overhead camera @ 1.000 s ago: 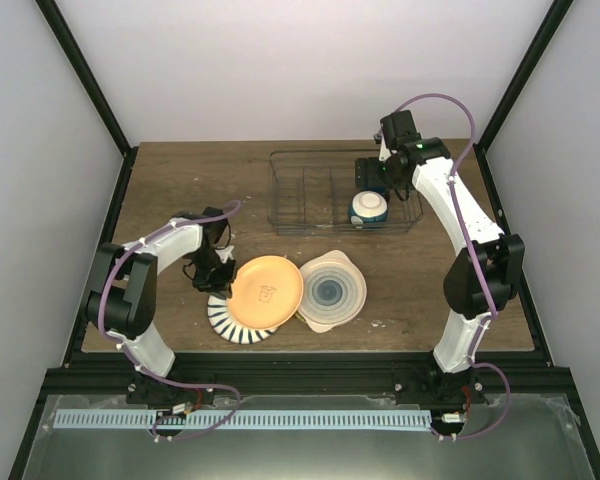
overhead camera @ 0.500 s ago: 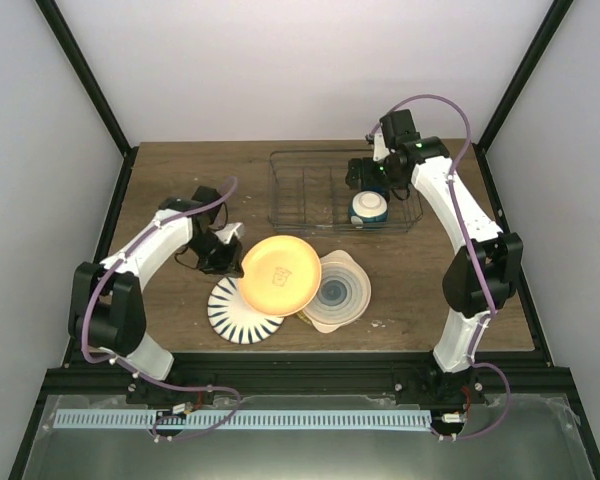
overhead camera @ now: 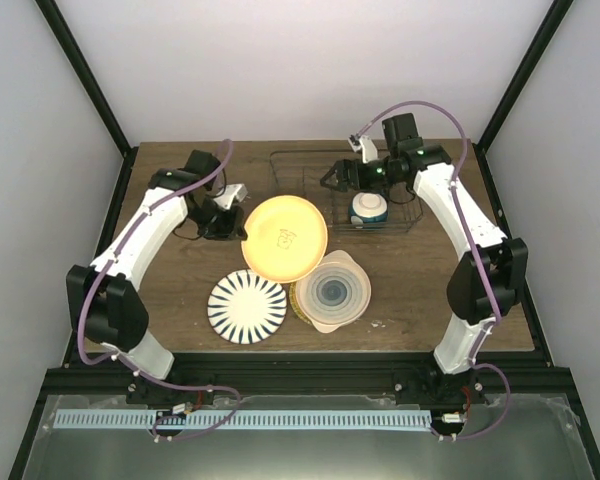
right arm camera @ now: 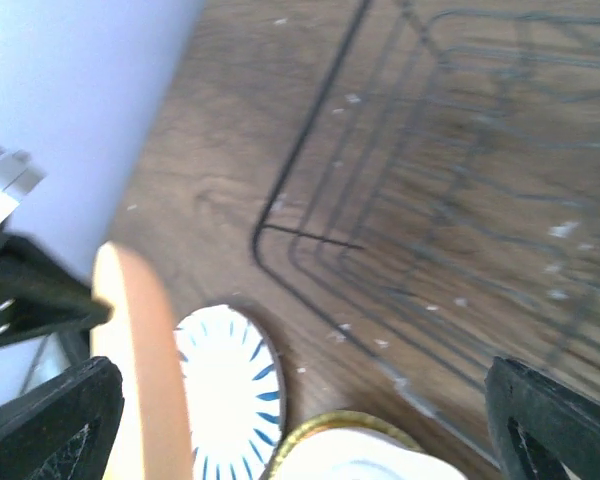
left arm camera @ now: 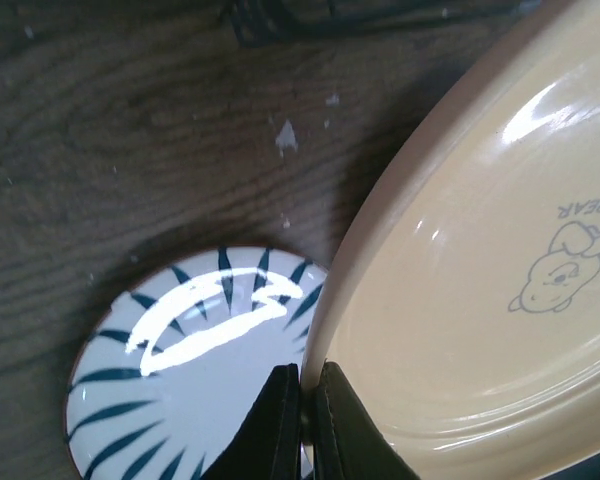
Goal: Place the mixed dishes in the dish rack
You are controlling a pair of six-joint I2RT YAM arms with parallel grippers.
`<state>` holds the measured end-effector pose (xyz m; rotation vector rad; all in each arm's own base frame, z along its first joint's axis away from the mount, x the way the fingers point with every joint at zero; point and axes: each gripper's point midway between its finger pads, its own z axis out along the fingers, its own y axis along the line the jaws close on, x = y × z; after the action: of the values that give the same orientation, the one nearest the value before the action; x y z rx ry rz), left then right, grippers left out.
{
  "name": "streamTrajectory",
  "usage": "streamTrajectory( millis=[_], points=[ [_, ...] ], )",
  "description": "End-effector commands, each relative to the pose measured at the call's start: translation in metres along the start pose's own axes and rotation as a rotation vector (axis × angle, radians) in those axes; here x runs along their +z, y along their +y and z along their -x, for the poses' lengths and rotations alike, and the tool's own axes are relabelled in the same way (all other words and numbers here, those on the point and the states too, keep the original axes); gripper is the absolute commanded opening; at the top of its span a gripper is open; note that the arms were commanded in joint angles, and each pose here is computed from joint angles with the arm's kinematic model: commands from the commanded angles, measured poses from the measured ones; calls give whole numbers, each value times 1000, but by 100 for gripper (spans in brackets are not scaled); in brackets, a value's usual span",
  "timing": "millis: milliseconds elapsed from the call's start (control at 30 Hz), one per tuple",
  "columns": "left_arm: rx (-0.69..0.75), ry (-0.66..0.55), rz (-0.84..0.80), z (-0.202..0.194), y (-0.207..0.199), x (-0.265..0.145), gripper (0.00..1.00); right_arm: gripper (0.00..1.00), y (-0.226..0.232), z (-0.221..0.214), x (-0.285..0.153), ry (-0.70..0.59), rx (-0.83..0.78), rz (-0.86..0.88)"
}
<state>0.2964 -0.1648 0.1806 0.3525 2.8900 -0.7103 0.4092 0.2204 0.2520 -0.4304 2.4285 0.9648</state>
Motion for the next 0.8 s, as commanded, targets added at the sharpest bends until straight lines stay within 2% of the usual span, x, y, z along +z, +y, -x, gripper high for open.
streamTrajectory(
  millis=[0,100,400,633,767],
  points=[
    [2,-36,23,24,3,1,0,100,56,-5,-14,0,-56,302],
    [12,-50,30,35,5,4,0,100,69,-13,-16,20,-70,383],
    [43,-115,13,73,-1,4,0,97,77,-39,19,122,-93,406],
    [52,-145,3,84,-6,-1,0,92,64,-45,43,150,-92,345],
    [49,-136,5,82,-5,0,0,93,57,-42,45,146,-112,292]
  ],
)
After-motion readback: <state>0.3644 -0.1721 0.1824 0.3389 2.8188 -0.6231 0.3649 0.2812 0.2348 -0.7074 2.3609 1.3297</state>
